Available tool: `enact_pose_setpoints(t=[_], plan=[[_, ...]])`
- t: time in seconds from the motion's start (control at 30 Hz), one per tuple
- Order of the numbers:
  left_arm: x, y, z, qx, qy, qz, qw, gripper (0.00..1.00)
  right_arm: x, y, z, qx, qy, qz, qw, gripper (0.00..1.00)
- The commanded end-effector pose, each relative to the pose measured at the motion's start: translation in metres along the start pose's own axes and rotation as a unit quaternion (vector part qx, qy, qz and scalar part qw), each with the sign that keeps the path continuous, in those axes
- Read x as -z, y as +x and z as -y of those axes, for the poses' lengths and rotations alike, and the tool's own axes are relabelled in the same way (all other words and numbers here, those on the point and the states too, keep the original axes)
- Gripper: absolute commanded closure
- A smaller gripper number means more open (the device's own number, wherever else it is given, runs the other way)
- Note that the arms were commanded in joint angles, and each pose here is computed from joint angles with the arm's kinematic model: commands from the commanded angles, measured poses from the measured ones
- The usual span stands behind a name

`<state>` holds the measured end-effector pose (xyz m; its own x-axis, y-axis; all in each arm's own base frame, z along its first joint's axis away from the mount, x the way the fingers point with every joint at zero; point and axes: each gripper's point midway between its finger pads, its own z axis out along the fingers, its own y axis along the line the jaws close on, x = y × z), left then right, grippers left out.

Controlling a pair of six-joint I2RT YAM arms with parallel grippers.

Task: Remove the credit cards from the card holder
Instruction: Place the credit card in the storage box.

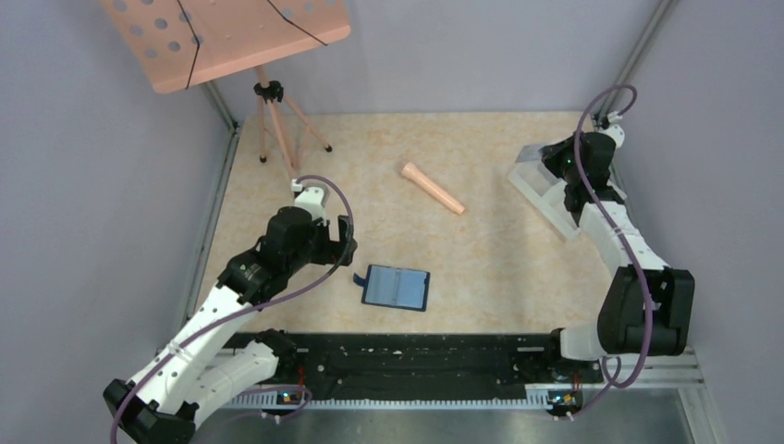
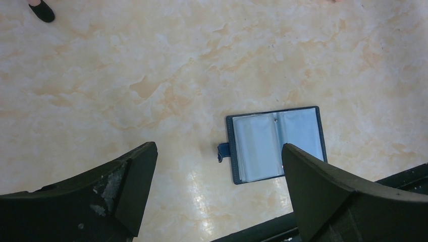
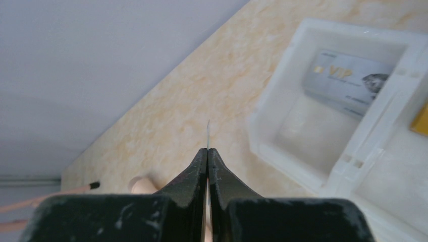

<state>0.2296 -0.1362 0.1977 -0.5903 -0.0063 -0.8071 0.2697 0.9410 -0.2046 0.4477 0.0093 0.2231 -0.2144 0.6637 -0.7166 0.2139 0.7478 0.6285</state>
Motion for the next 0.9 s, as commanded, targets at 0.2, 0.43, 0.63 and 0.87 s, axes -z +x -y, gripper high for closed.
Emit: enact_pose_setpoints(t=[0.2, 0.43, 0.63, 0.87], plan=[[0.006, -0.011, -0.011, -0.008, -0.025, 0.029, 0.999, 0.01, -0.041, -0.054, 0.054, -0.033, 0.093, 0.078, 0.992, 1.0], [0.009, -0.013, -0.013, -0.009, -0.031, 0.037, 0.999, 0.01, -0.058, -0.049, 0.076, -0.06, 0.121, 0.083, 0.987, 1.0], [0.011, -0.014, -0.014, -0.007, -0.031, 0.045, 0.998, 0.01, -0.071, -0.052, 0.09, -0.069, 0.137, 0.097, 0.983, 1.0], [0.011, -0.014, -0.015, -0.007, -0.034, 0.045, 0.998, 0.01, -0.084, -0.061, 0.097, -0.085, 0.132, 0.116, 0.981, 1.0]])
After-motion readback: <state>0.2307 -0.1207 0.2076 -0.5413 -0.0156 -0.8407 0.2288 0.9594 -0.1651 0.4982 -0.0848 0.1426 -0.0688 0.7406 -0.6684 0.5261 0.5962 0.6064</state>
